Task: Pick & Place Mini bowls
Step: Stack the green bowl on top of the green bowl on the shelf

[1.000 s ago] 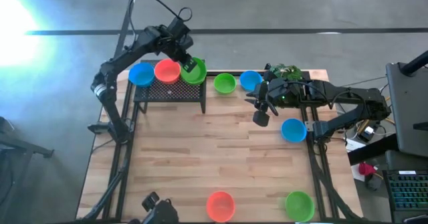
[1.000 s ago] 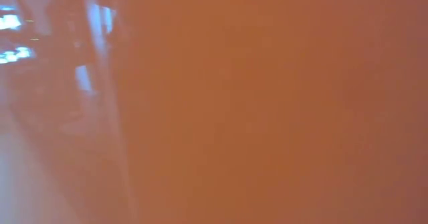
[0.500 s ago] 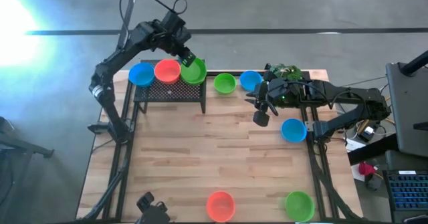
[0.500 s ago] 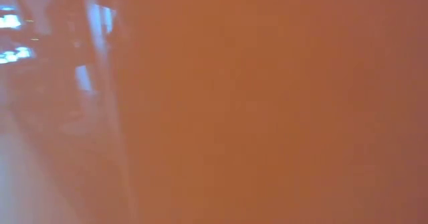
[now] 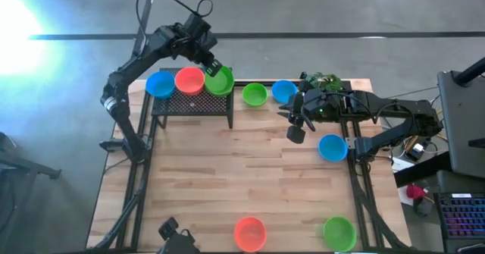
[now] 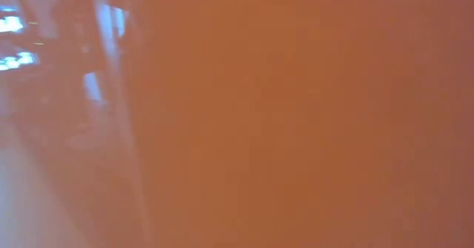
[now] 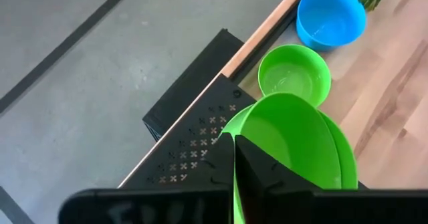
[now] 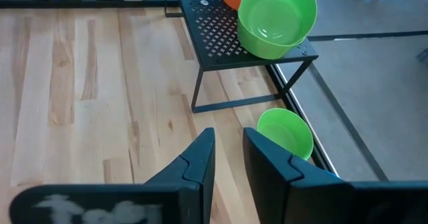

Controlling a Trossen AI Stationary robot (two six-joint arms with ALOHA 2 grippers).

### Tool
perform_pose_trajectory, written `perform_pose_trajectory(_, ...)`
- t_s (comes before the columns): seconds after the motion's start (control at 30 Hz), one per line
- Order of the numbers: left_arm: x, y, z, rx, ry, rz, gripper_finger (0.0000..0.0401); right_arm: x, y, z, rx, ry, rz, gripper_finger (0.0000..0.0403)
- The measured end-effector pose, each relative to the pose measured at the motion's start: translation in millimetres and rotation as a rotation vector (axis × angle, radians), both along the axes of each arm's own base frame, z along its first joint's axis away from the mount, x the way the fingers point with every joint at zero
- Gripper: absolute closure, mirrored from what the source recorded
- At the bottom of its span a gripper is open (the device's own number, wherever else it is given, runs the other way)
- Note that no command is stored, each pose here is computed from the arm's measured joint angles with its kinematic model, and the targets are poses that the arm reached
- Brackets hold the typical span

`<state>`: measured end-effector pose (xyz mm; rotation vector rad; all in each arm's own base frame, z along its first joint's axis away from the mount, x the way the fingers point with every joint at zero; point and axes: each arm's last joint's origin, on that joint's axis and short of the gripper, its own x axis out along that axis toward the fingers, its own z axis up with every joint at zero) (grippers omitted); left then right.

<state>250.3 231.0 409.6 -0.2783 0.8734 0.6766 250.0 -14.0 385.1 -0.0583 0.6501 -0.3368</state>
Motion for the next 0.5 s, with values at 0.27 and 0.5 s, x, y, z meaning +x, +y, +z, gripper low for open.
perform_pose_trajectory(0.27,3,3,-15,-0.023,0.023,0.001,0.0401,0,0,0,0.000,0.000,0.000,0.0334)
perform_pose_trajectory(0.5,6,6,-31,-0.020,0.061,0.022,0.0401,0,0,0,0.000,0.000,0.000,0.0328)
